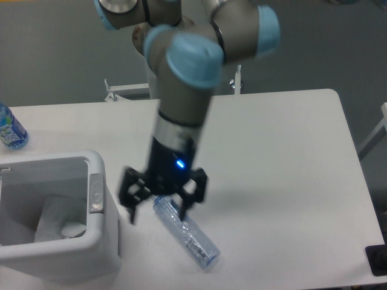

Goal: Place the trash in the trash can
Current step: 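Move the gripper back and lower it over the clear water bottle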

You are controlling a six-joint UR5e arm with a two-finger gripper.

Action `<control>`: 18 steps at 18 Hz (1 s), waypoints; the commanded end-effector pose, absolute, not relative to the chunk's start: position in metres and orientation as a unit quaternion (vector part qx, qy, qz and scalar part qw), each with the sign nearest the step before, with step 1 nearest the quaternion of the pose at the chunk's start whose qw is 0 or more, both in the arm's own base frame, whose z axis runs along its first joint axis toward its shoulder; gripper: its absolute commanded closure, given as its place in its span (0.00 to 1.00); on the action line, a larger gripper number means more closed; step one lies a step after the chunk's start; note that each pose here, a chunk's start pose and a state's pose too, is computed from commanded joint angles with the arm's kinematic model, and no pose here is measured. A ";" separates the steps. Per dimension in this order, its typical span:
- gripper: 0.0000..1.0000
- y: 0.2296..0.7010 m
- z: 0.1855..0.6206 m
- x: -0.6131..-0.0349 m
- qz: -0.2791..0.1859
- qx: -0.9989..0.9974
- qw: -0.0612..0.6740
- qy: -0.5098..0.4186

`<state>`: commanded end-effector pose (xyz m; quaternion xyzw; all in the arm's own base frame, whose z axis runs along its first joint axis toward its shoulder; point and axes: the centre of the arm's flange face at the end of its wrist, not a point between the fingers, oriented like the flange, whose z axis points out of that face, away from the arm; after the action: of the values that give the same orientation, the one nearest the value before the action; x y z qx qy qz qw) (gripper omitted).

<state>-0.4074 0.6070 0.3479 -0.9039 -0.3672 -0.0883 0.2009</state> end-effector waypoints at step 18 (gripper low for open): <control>0.00 0.628 0.199 -0.412 -0.019 -0.925 0.079 -0.371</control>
<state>-0.4121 0.6283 0.1989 -0.9249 -0.3715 -0.0191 0.0789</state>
